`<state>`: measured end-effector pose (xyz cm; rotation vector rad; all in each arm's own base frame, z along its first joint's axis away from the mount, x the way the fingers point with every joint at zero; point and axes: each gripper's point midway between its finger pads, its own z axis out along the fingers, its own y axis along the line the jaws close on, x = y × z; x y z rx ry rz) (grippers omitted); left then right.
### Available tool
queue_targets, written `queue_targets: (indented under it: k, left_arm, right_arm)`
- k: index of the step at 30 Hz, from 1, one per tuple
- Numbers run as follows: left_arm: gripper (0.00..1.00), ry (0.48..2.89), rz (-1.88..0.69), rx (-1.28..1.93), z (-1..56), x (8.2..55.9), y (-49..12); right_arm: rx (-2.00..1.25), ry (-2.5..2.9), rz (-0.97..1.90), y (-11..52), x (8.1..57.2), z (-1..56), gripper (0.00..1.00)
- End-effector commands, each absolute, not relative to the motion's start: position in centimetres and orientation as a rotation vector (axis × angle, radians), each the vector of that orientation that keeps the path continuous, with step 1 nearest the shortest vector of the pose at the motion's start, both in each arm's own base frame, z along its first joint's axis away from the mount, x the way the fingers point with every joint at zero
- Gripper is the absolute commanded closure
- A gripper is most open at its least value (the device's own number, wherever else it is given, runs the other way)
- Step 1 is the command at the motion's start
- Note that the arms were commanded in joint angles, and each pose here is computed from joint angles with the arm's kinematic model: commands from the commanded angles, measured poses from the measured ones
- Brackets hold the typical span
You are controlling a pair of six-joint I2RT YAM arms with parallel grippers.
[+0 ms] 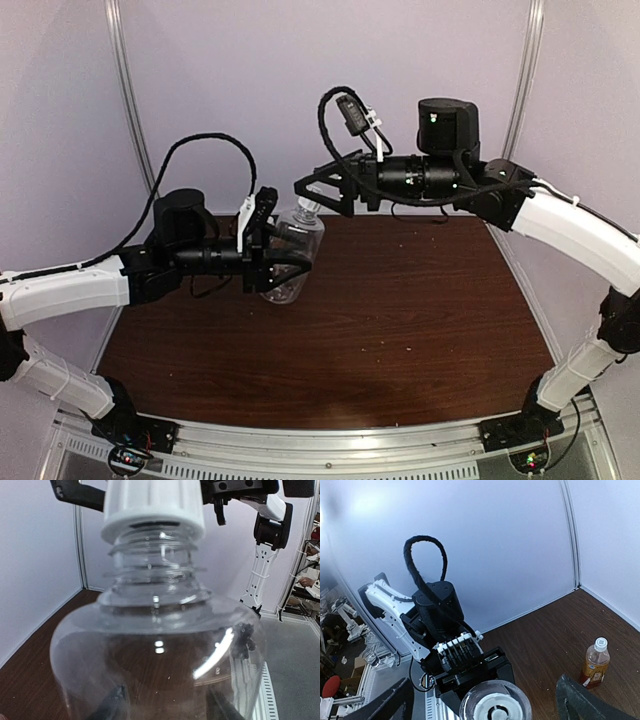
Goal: Unscrew the bottle caps
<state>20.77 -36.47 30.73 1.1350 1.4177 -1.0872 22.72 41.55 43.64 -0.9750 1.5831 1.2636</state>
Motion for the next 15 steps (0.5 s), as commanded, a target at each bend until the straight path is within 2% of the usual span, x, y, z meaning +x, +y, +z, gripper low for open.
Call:
queue_targets:
  k: [1,7,15]
  left_arm:
    - [0.75,1.343,-1.037,1.092,33.6,21.3,-36.1]
    - [0.75,1.352,-1.015,1.074,33.7,21.6,-35.9]
    - [0.75,1.364,-0.989,1.054,33.7,22.0,-35.6]
  right_arm:
    - [-0.712,1.695,1.16,41.1,25.1,43.6,0.01]
    - [-0.634,1.772,1.12,41.4,26.0,42.0,0.06]
    - [-0.67,1.775,1.159,42.5,25.2,41.3,0.23]
